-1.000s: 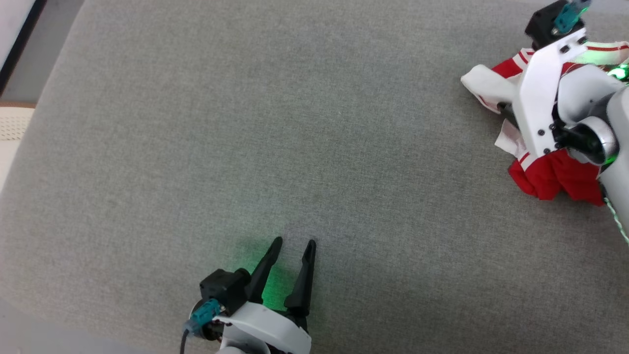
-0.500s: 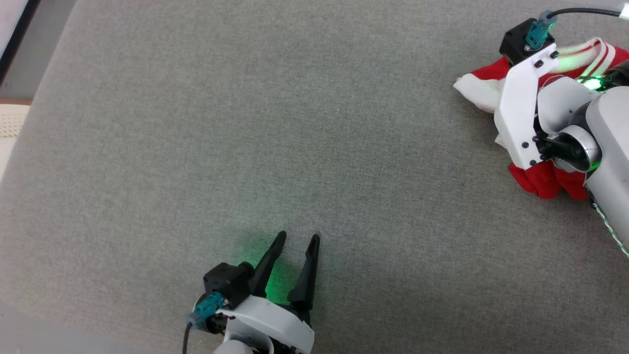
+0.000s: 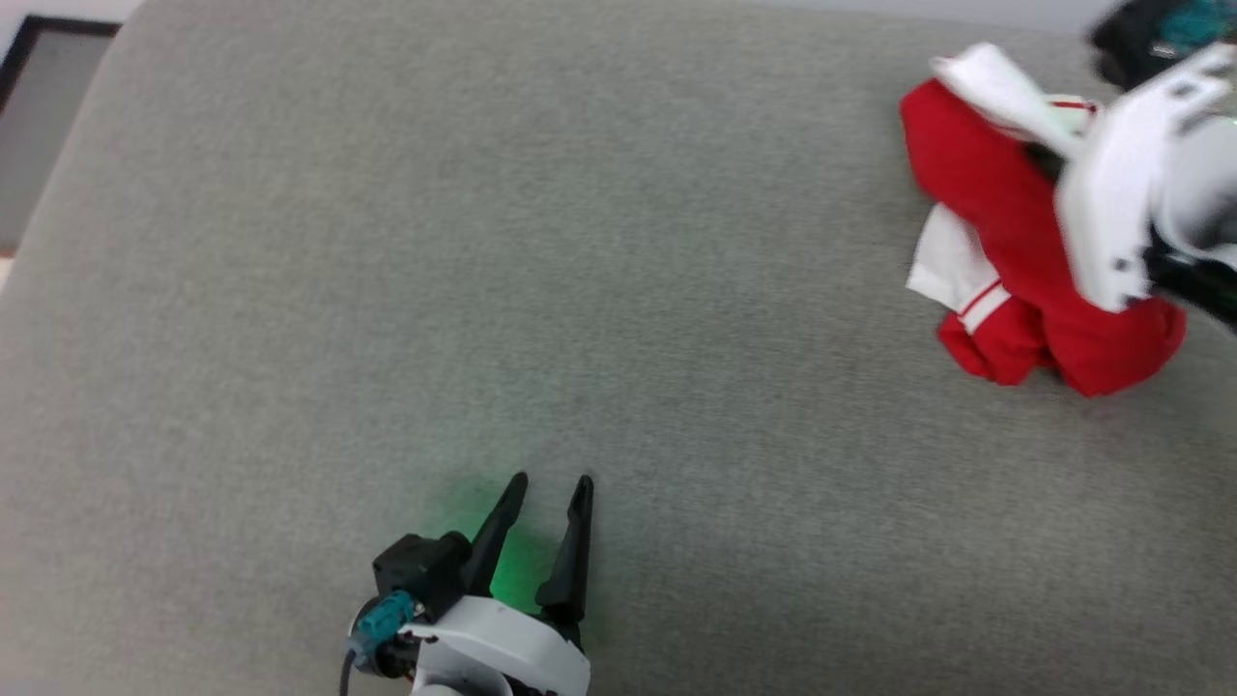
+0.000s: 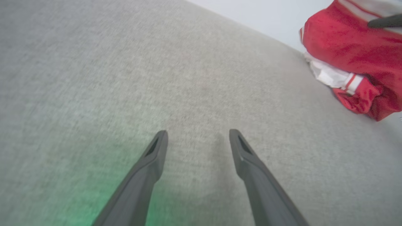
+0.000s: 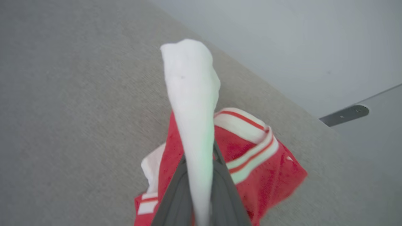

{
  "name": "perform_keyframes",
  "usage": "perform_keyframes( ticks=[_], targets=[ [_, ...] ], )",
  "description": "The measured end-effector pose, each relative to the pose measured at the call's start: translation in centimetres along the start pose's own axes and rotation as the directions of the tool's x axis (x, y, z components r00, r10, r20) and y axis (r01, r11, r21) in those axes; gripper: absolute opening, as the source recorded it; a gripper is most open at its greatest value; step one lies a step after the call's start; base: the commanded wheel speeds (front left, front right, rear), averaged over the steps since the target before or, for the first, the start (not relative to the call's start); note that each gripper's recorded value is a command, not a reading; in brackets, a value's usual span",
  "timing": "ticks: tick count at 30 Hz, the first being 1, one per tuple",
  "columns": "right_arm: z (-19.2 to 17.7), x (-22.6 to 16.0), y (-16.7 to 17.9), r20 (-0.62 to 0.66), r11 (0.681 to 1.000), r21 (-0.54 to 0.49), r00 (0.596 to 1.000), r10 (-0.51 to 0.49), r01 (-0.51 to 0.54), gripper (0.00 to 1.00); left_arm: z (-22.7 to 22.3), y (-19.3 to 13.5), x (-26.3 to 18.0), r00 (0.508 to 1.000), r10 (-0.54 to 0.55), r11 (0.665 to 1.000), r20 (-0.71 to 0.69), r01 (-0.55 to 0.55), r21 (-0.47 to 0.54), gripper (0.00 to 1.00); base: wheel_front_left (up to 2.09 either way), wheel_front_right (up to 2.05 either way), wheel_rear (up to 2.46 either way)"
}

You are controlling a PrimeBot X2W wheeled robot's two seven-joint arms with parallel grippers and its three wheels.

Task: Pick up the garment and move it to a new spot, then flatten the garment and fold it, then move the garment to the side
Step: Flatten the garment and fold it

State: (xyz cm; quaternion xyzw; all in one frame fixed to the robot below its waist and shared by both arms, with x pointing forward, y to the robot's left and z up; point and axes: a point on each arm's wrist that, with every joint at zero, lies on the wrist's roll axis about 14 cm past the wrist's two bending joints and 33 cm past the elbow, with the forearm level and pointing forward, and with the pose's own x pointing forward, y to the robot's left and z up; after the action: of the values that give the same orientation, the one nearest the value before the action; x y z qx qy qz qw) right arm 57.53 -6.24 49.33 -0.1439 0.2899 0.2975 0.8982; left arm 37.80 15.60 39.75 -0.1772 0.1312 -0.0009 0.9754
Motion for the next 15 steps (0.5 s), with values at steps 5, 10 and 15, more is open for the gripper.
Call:
perform_keyframes(
  ticks=[5,10,15],
  targets=[
    [-4.2,-4.9,-5.7,-0.059,0.982,-0.009,0.98,-0.189,0.189,0.0,-0.1,-1.3,0.5,0.999,-0.044,0.999,-0.002,0.044,0.009,1.0,0.0,0.0,0.0],
    [-9.1,-10.3,-11.2,-0.143,0.909,-0.012,0.899,-0.414,0.417,0.0,-0.5,-2.4,1.1,0.996,-0.083,0.996,-0.014,0.083,0.015,1.0,0.0,0.0,0.0],
    [-12.9,-12.4,-12.4,-0.197,0.849,0.028,0.835,-0.514,0.528,0.0,-0.8,-2.8,1.8,0.995,-0.1,0.995,-0.023,0.101,0.02,1.0,0.0,0.0,0.0]
  ],
)
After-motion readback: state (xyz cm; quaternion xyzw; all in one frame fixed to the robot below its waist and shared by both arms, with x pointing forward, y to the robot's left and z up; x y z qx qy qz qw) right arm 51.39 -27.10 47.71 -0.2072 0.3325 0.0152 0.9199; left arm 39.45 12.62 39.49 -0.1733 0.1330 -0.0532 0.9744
